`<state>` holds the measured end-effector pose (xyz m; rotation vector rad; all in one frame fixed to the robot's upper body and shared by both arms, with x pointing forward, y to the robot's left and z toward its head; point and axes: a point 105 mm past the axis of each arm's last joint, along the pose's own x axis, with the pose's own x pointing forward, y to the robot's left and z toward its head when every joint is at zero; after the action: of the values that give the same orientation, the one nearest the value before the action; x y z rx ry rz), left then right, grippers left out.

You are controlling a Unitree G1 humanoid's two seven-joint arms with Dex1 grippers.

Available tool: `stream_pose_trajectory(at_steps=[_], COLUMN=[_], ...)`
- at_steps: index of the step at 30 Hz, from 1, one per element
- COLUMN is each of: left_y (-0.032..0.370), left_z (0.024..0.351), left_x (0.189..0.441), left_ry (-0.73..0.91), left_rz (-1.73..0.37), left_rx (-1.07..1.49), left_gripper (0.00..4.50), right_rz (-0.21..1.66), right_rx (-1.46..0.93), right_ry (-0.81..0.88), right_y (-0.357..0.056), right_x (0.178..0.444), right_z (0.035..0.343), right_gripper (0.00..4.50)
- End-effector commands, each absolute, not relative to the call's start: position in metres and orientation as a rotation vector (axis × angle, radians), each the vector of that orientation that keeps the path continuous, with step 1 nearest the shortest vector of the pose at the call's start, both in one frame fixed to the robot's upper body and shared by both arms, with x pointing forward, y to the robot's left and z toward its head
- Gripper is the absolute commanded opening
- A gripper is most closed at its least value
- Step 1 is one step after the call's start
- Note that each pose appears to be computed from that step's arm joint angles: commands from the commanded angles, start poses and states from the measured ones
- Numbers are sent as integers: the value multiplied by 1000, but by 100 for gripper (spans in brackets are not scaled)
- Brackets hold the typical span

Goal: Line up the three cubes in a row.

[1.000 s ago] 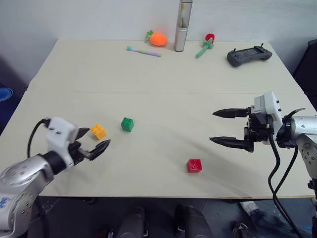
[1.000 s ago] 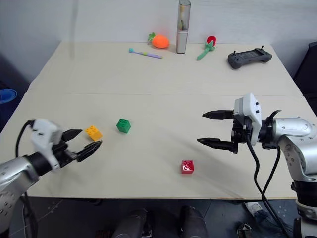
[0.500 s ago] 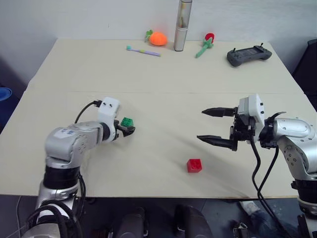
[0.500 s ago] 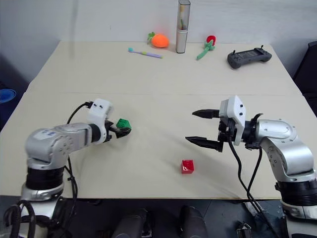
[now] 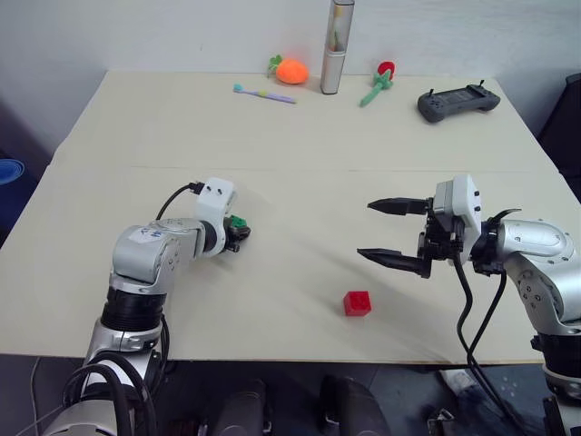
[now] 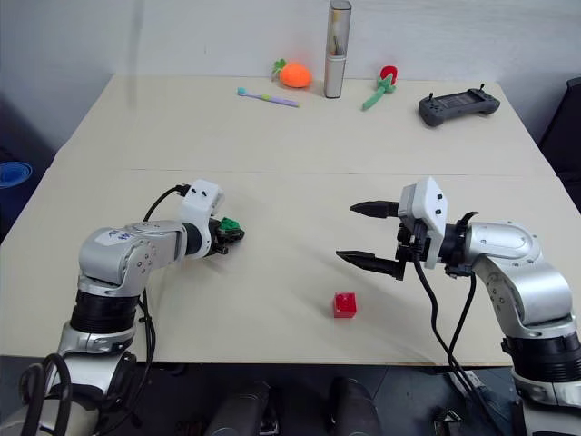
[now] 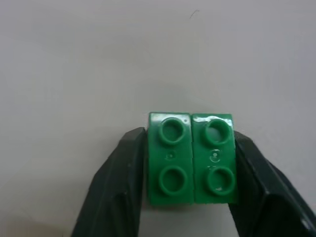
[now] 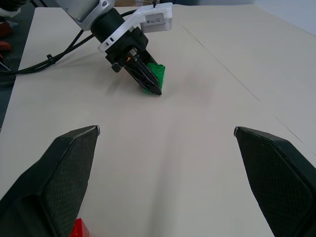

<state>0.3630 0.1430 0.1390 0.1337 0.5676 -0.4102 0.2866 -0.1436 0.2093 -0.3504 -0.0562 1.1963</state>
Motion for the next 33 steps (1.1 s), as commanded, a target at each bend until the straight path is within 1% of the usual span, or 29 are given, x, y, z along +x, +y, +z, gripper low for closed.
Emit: stream_pose_trajectory(at_steps=[1, 5, 6, 8, 10, 12, 14, 16, 20, 27, 29, 31, 33], left_y=[139, 130, 123, 114, 111, 112, 115, 115, 100, 79, 75, 71, 70], left_z=[157, 183, 193, 200, 194, 185, 167, 152, 137, 128, 123, 124, 124], left_x=[359, 345, 335, 310, 284, 262, 251, 250, 250, 262, 268, 273, 270], left_ry=[499, 371, 313, 242, 251, 296, 353, 375, 343, 315, 322, 322, 332], left_rz=[-467, -685, -799, -1024, -1220, -1382, -1476, -1508, -1575, -1589, -1561, -1536, -1564], left_rx=[144, 192, 222, 322, 409, 456, 524, 583, 636, 674, 723, 717, 720], left_gripper=[151, 152, 152, 152, 152, 152, 152, 152, 152, 152, 152, 152, 152], right_rz=[1231, 1305, 1332, 1379, 1401, 1409, 1424, 1428, 1428, 1411, 1406, 1404, 1400], right_rx=[-384, -394, -401, -414, -437, -490, -519, -514, -514, -506, -501, -499, -501], right_ry=[-70, -14, 14, 63, 101, 142, 178, 189, 205, 227, 227, 225, 223], right_y=[-144, -146, -148, -152, -156, -162, -166, -167, -168, -169, -169, -168, -167], right_x=[276, 262, 257, 247, 241, 238, 234, 231, 227, 218, 217, 216, 216], right_z=[213, 207, 203, 197, 192, 185, 179, 178, 176, 169, 168, 167, 167], right_gripper=[450, 450, 450, 450, 450, 450, 450, 450, 450, 450, 450, 450, 450])
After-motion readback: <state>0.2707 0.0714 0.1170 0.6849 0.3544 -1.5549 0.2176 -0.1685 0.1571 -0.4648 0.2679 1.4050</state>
